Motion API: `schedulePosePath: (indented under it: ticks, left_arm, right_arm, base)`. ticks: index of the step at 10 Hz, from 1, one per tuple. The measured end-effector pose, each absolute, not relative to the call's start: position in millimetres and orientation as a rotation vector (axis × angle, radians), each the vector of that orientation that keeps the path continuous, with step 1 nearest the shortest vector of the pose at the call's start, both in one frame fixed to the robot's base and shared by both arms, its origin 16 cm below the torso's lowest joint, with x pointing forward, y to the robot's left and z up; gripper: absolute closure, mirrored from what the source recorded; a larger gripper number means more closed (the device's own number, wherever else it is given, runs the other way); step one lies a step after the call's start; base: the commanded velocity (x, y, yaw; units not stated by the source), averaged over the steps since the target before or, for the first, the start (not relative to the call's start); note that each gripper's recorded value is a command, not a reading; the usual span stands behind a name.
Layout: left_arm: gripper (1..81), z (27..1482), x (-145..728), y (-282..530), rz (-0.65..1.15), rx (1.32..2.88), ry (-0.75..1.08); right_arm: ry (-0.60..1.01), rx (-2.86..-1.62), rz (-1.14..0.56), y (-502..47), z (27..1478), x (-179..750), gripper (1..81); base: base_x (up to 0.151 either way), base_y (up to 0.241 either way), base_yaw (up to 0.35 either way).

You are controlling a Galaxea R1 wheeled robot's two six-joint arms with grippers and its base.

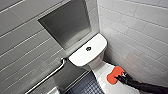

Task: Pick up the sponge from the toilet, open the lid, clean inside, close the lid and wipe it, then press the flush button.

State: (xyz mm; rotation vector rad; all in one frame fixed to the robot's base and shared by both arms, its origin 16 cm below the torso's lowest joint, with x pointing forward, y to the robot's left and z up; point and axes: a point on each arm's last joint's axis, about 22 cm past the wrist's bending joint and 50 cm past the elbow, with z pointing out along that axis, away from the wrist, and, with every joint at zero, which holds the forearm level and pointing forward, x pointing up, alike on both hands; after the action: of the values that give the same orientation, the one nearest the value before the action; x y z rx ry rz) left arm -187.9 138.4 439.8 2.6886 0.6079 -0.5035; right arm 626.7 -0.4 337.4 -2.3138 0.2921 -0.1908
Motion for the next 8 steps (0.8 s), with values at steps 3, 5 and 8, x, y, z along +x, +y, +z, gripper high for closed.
schedulePosePath:
  ticks: [3, 5, 8]
  left_arm:
    - [1.0, 440.5, -186.8, 132.4, -0.501, 2.683, 0.576]
    - [1.0, 439.4, -182.1, 122.6, -0.49, 2.671, 0.575]
    - [1.0, 439.6, -182.9, 122.7, -0.492, 2.672, 0.569]
  right_arm:
    - [0.346, -2.325, -0.203, -5.7, 328.5, 636.5, 81.1]
    - [0.358, -2.329, -0.211, -14.2, 326.4, 634.2, 81.1]
    - [0.418, -2.342, -0.216, -61.1, 320.8, 594.8, 81.1]
  base:
    - [0.0, 0.0, 0.0]
    - [0.0, 0.0, 0.0]
    - [0.0, 0.0, 0.0]
